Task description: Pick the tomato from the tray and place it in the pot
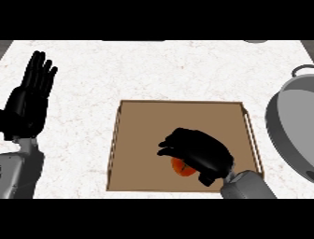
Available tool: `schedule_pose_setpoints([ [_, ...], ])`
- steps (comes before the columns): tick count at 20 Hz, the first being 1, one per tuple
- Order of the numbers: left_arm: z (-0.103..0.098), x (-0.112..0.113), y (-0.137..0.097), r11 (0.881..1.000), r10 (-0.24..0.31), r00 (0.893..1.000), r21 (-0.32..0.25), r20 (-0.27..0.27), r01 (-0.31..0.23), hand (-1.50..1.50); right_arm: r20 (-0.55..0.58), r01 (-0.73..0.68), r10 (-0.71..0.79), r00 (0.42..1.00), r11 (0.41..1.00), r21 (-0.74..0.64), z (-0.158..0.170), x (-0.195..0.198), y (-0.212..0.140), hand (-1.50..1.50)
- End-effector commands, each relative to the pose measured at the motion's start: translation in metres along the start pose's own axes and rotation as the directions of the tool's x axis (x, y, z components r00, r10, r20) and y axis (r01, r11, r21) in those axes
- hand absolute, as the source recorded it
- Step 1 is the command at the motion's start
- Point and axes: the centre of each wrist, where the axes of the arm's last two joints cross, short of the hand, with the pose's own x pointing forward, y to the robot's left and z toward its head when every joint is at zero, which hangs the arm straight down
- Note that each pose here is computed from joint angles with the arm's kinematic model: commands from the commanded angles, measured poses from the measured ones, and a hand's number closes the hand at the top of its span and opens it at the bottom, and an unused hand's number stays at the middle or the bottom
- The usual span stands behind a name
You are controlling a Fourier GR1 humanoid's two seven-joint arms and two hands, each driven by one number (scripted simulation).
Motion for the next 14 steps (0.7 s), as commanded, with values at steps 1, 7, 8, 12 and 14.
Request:
schedule_pose_setpoints([
  [1,0.0,-0.003,-0.004,1.0,0.007,1.0,-0.007,0.002,-0.007,0.0,0.082,-0.016,0.017,0.996,1.0,-0.012,0.001,0.007,0.037,1.5],
  [7,0.004,0.006,0.02,1.0,0.007,1.0,-0.006,-0.001,-0.007,0.0,0.093,-0.051,0.055,0.994,0.998,-0.049,-0.019,0.01,0.043,1.5],
  [8,0.015,-0.018,-0.013,1.0,0.002,1.0,-0.007,-0.018,-0.002,0.0,0.085,-0.042,0.046,0.995,0.998,-0.046,-0.014,0.008,0.032,1.5],
  [12,0.0,-0.002,-0.005,1.0,0.004,1.0,-0.003,0.005,-0.004,0.0,0.044,-0.091,0.098,0.994,0.986,-0.14,-0.018,0.029,0.02,1.5],
  [14,0.0,-0.003,-0.003,1.0,-0.003,1.0,0.009,0.004,0.003,0.0,0.001,-0.137,0.14,0.99,0.969,-0.208,-0.001,0.022,0.019,1.5],
])
